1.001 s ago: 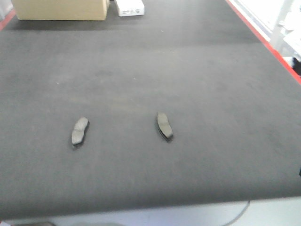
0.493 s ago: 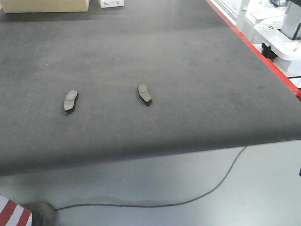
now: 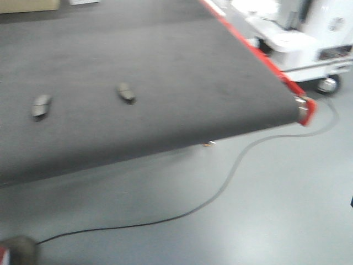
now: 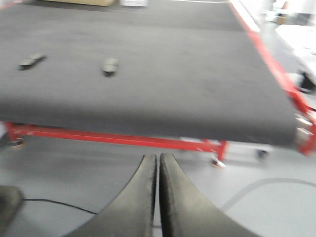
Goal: Move and align brake pads A on conveyor
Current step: 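Turn the base away from the conveyor with both grippers empty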
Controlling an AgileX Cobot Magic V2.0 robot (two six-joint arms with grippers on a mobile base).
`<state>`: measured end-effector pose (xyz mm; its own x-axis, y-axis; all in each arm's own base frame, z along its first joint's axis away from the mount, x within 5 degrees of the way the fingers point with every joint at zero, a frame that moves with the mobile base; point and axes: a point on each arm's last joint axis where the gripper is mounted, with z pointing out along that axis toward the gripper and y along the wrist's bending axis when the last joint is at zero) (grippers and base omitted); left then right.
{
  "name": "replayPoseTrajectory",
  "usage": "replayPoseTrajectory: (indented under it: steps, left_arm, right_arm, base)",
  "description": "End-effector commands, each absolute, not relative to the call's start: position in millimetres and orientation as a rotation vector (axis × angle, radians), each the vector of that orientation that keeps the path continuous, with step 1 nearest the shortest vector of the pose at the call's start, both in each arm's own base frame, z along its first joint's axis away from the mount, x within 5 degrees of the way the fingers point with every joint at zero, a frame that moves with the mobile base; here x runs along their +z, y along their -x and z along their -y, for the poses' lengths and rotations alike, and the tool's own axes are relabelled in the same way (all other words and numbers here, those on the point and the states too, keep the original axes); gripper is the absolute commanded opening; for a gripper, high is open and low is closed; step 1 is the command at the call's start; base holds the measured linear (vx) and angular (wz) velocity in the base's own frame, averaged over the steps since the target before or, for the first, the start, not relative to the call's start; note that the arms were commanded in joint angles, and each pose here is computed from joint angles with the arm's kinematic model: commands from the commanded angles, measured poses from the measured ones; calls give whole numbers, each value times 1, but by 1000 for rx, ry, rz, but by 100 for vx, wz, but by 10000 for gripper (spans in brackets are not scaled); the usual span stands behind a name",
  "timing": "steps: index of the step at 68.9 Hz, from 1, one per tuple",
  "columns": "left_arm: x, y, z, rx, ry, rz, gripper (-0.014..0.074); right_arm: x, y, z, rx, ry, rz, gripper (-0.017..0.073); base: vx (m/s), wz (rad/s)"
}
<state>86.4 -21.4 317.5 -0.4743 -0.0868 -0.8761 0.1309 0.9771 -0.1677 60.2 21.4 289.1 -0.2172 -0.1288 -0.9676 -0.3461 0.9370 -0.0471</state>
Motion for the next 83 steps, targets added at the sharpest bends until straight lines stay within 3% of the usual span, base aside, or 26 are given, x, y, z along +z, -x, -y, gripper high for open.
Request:
replayPoseTrajectory:
  steps: [1,83]
  left_arm:
    - [330,-88,23,-283,-46,-1972,-6]
    - [330,-88,23,-283,-46,-1972,-6]
  right_arm:
    - [304,-61,-21,196,346,-1699,-3]
    - [303,-61,-21,196,346,-1702,-3]
  base:
    - [-14,-65]
    - [-7,-76]
